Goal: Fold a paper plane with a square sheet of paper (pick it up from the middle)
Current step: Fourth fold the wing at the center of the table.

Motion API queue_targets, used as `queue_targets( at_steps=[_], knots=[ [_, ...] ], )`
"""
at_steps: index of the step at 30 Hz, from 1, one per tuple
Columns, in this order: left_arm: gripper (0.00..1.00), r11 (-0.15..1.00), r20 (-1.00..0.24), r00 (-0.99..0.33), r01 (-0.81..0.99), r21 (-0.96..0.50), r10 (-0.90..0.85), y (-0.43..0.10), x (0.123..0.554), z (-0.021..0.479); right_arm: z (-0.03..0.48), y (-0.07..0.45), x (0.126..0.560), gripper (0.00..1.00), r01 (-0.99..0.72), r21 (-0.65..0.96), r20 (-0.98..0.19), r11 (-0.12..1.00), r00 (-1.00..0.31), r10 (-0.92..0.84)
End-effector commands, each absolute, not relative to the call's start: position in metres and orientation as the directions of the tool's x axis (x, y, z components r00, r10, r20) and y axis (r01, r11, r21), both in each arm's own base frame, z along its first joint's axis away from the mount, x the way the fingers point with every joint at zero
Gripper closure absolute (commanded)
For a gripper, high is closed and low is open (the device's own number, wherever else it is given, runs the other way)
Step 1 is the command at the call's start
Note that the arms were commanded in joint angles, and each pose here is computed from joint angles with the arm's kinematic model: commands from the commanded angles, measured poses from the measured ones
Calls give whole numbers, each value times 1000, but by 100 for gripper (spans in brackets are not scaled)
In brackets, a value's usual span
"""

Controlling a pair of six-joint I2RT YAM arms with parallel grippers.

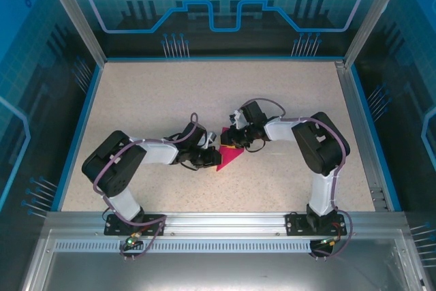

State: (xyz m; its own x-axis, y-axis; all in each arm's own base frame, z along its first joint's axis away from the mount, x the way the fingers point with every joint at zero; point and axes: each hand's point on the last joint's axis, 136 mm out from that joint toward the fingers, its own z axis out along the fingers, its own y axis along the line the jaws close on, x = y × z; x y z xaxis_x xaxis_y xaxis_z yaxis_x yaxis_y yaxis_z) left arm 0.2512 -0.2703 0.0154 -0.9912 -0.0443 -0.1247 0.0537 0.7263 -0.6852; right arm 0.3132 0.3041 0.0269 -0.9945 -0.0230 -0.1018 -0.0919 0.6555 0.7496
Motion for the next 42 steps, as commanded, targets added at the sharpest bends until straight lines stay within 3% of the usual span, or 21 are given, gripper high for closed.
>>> queue_targets(
  at_steps=[1,12,19,27,35,42],
  knots=[
    [83,739,-95,-995,42,-672,-30,-263,241,13,18,299,320,73,-74,736,-97,673,-995,-3],
    [95,748,-87,-996,33,-663,-34,-261,240,11,9,300,319,73,-65,734,-79,677,-997,-9],
    [85,748,-85,-995,19,-664,-49,-257,236,13,2,299,317,73,-60,729,-64,681,-998,-19],
    [96,753,-74,-996,11,-658,-50,-257,233,11,-10,293,311,73,-45,706,-39,707,-999,-24],
    [87,757,-51,-997,-12,-654,-60,-255,229,9,-17,288,306,73,-37,687,-28,725,-999,-24],
    [90,757,-50,-998,-1,-654,-45,-255,225,11,-20,288,305,73,-33,685,-20,728,-999,-26]
  ],
)
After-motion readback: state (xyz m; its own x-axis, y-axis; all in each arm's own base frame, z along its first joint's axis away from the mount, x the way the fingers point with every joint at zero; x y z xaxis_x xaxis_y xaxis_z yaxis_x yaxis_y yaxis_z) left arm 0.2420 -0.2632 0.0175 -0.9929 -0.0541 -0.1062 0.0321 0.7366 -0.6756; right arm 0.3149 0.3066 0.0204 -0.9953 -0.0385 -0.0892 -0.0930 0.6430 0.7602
